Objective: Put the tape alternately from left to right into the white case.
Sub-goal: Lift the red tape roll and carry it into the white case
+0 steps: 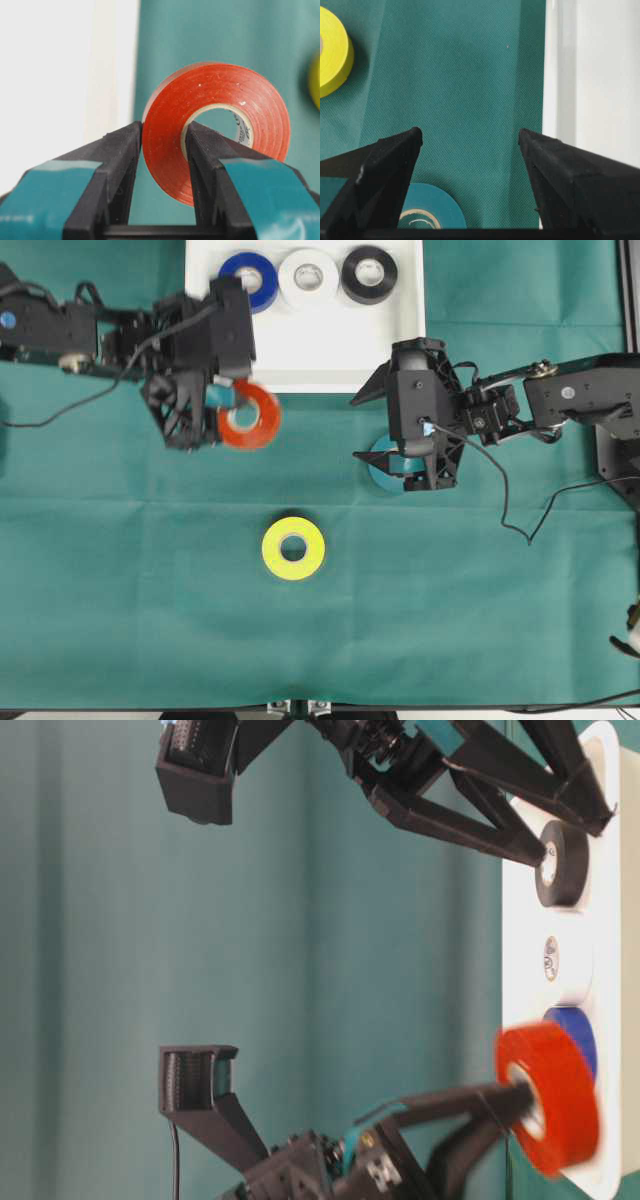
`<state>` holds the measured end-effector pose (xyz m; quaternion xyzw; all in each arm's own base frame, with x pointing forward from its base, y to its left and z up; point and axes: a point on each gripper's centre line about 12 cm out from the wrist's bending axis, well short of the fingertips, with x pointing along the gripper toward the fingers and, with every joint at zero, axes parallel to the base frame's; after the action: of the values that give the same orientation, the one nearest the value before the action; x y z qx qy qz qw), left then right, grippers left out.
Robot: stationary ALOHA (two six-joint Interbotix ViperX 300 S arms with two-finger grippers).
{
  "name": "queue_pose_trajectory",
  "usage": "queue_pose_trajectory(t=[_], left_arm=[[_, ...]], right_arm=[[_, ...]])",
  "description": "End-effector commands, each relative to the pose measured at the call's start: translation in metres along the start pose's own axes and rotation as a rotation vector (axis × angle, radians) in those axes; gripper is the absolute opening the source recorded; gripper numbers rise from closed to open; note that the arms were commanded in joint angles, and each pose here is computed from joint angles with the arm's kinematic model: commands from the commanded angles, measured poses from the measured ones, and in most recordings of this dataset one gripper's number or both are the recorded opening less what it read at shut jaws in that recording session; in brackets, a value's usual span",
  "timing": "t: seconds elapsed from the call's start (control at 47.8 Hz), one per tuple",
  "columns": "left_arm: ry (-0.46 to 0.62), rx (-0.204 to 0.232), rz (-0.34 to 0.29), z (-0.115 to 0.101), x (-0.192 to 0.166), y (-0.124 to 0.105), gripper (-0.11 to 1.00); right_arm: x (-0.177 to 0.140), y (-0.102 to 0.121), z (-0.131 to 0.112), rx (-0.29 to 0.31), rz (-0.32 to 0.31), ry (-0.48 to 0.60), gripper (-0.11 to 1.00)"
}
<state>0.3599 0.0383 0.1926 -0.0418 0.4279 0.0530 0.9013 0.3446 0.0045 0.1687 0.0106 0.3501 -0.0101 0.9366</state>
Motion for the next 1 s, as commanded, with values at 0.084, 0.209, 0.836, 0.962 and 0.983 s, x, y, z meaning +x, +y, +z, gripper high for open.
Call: queue_pose_trajectory(t=[0.084,0.209,0.836,0.962,0.983], left_arm=[[-0.111,0.005,0.042,0.023,-0.006,0.022,-0.04],[-0.143,0.008,0.067,0.029,0.001,0.035,-0.04],[-0.115,0.051,0.129,0.042,0.063,0.076,-0.04],[-0.109,0.075,0.130,0.042,0.067,0.077,-0.04],[-0.107,0.081,0.130,0.042,0.068,0.077,-0.04]], right_arm=[[-0.003,0.002,0.009,0.005,0.012,-0.036,0.84],[-0.003,0.003,0.010,0.005,0.015,-0.041,0.84],[-0.003,0.003,0.009,0.005,0.017,-0.040,0.84],[-0.003,0.002,0.009,0.003,0.016,-0.040,0.84],[-0.003,0.003,0.009,0.003,0.017,-0.040,0.84]])
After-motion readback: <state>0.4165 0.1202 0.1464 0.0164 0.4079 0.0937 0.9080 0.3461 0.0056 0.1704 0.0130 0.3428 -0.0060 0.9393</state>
